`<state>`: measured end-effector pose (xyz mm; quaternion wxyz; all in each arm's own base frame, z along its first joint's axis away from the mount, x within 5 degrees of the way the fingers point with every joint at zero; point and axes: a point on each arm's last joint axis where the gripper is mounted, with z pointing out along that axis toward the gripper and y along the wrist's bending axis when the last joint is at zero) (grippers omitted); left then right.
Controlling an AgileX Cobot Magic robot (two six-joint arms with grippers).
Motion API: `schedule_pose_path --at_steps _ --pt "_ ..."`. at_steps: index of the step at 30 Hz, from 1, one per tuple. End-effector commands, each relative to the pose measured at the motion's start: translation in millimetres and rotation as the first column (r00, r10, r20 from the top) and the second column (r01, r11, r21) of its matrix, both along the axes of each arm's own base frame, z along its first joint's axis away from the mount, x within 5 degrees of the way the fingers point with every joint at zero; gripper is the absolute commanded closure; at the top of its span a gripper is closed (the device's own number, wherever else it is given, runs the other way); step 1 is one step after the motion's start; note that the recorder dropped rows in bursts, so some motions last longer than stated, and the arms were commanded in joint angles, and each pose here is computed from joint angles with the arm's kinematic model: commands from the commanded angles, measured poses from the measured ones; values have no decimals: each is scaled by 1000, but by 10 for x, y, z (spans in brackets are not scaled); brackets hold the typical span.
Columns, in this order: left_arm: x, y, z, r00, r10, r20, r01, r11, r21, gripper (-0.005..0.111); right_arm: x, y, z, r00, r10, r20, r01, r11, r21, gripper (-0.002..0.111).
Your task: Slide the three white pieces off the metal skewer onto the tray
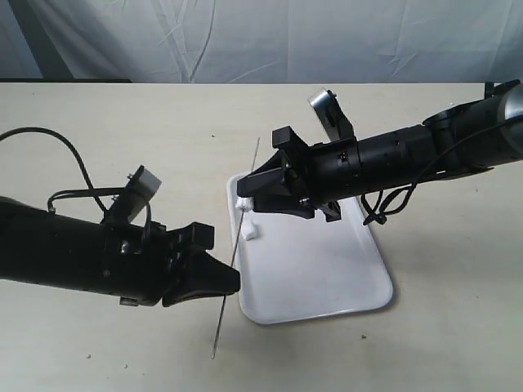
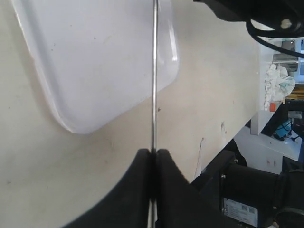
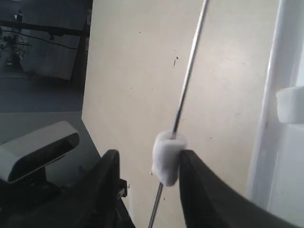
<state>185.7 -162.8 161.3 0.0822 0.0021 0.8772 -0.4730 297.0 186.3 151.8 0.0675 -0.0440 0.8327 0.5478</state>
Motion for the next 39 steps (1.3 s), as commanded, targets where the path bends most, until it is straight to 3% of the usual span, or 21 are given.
schedule_pose_path --at_steps 1,4,18,24,39 --pt "18 -41 -75 999 -25 -26 25 1000 -9 107 6 -38 -71 999 14 32 -11 995 -96 69" --pt "40 -62 -80 999 -34 -29 34 999 -19 107 9 -66 -119 999 14 32 -9 988 -156 69" --pt "138 -107 -8 999 -31 8 31 999 -30 107 35 -50 -88 999 -29 17 31 993 -116 69" --pt "133 -111 -3 999 -36 6 36 999 -37 107 32 -47 -84 999 -14 40 18 993 -112 88" --pt "71 -165 45 997 -76 -34 72 992 -104 107 82 -79 -125 996 -61 65 71 983 -167 88"
